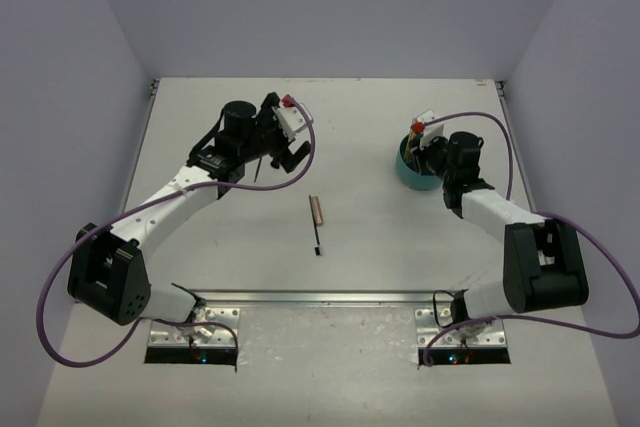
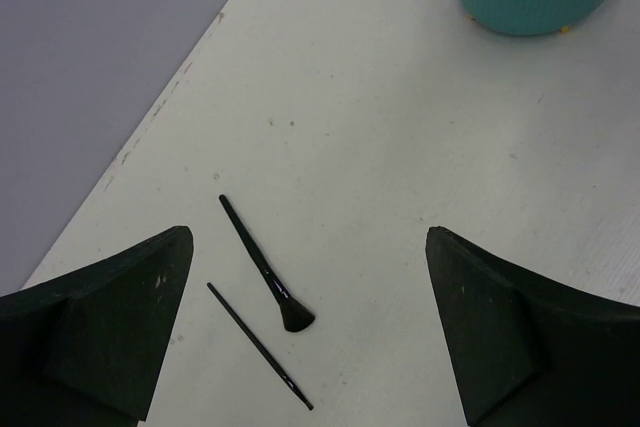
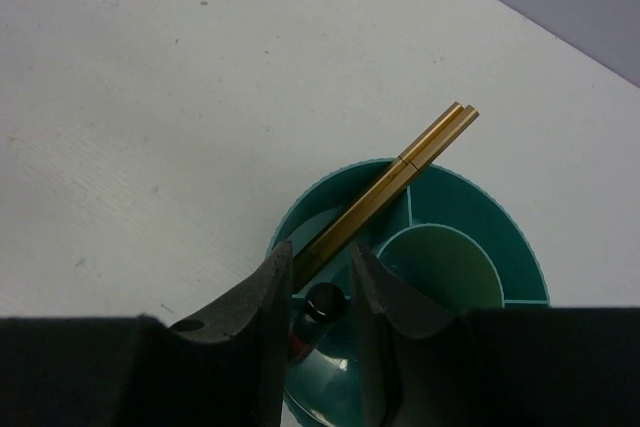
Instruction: Organize the makeup
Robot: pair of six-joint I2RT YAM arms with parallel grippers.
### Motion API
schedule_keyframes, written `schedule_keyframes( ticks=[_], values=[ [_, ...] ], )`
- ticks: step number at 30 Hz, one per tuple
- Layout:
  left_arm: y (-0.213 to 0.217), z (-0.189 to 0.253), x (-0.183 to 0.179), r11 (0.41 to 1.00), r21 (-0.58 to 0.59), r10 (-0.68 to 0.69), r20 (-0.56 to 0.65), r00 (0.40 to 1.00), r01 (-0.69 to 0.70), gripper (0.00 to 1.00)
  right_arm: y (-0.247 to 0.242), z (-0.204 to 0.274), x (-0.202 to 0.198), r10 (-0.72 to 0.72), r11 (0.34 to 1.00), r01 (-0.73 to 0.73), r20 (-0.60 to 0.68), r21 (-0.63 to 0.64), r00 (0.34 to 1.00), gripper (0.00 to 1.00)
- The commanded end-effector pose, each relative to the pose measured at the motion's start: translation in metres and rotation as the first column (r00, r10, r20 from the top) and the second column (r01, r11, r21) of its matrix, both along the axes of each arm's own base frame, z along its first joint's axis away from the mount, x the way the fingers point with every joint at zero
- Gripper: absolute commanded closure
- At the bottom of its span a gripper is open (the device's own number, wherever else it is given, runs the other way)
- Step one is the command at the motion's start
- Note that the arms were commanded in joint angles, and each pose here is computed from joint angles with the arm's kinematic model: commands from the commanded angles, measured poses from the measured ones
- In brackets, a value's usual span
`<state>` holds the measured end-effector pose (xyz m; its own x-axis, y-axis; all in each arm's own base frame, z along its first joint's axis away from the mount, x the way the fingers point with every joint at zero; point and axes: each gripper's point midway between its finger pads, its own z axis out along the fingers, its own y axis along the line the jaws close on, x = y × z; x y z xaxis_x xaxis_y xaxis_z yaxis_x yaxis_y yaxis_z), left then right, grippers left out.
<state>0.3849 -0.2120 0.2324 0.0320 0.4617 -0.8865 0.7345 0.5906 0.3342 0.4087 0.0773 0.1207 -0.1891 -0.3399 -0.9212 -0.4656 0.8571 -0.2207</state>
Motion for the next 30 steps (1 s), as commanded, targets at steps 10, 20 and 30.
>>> schedule_keyframes(
  ticks=[10, 20, 30],
  values=[
    [0.018, 0.025, 0.020, 0.993, -0.026, 0.114, 0.052, 0.992, -0.113, 0.00, 0.005, 0.101, 0.018, -0.023, 0.998, 0.013, 0.166, 0.062, 0.986, 0.44],
    [0.098, 0.006, 0.058, 0.865, -0.123, 0.461, -0.190, 0.867, -0.487, 0.00, 0.119, 0.075, -0.030, -0.061, 0.983, 0.119, -0.361, 0.143, 0.931, 0.44],
    [0.164, -0.031, 0.047, 0.752, -0.020, 0.632, -0.261, 0.730, -0.659, 0.00, 0.224, -0.015, -0.067, 0.042, 0.999, -0.026, -0.659, 0.034, 0.751, 0.55]
  ],
)
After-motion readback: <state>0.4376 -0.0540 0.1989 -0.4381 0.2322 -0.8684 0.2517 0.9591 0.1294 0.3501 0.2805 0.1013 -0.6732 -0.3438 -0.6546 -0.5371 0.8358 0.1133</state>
